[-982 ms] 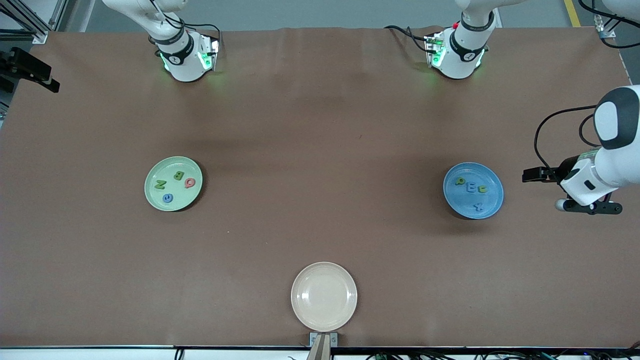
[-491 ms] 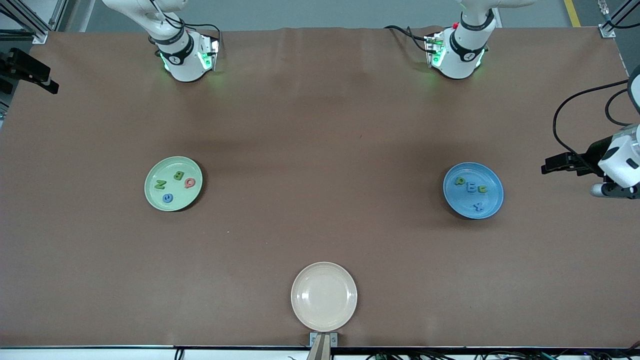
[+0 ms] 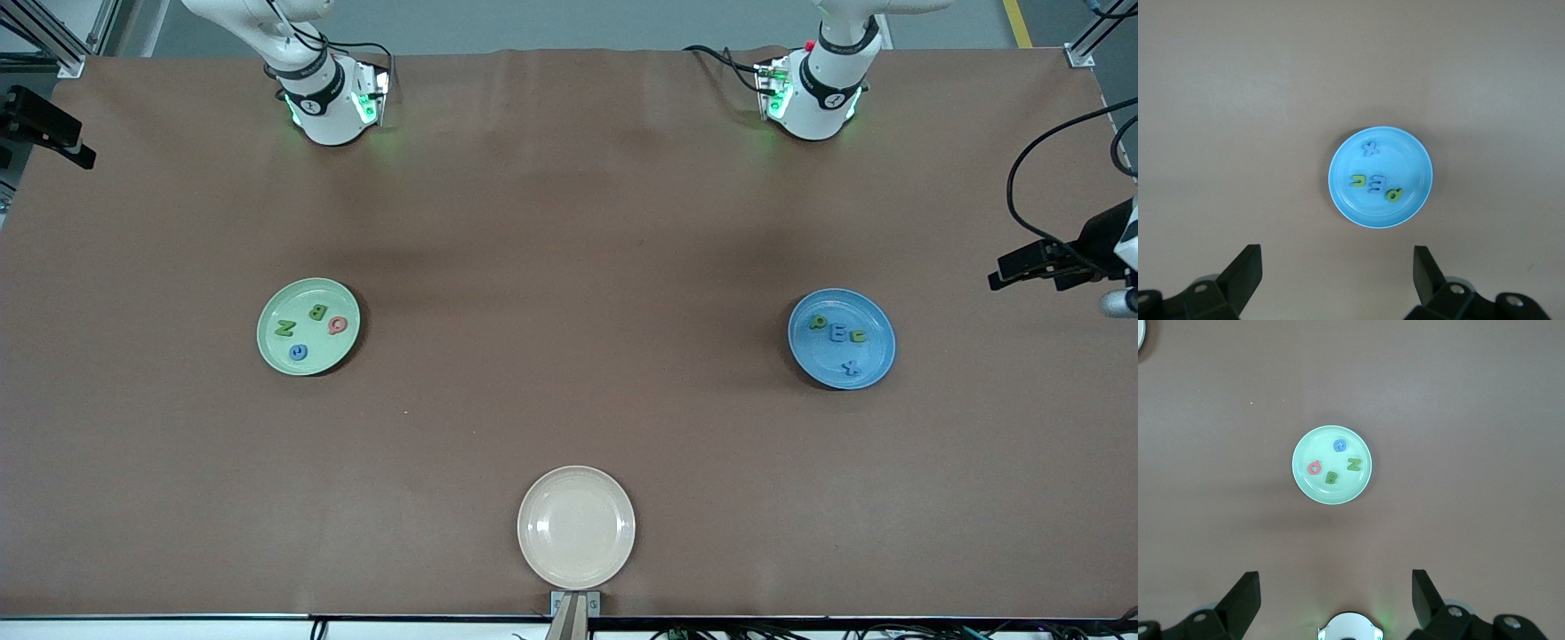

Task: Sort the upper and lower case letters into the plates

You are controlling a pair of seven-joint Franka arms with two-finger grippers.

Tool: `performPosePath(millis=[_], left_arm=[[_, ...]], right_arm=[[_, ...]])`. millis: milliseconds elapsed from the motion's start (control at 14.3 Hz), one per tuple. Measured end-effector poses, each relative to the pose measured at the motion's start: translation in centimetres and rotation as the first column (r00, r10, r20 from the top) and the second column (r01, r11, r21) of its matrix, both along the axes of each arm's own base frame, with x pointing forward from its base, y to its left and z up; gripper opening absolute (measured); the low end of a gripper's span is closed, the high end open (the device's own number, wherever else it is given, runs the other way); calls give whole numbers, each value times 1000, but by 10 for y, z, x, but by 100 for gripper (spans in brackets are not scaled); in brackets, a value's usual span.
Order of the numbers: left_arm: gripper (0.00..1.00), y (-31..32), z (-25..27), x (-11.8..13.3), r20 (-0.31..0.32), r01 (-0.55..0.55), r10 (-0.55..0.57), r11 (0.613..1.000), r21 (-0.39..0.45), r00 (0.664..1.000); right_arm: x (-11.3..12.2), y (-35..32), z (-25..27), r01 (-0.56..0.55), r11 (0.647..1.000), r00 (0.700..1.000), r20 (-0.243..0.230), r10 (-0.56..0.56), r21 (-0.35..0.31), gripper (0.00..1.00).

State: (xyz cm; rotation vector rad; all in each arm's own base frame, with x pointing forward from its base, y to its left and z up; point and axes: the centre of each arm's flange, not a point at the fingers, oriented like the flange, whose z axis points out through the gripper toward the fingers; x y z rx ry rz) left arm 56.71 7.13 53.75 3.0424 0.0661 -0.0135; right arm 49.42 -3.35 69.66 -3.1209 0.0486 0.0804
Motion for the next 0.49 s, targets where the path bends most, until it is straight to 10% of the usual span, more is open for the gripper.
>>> performPosePath(millis=[491], left_arm=[[100, -20, 59, -23, 101, -2, 3, 1000, -7, 995]], right_arm=[[0, 0, 0, 0, 1000, 1000, 1, 0, 0, 100]])
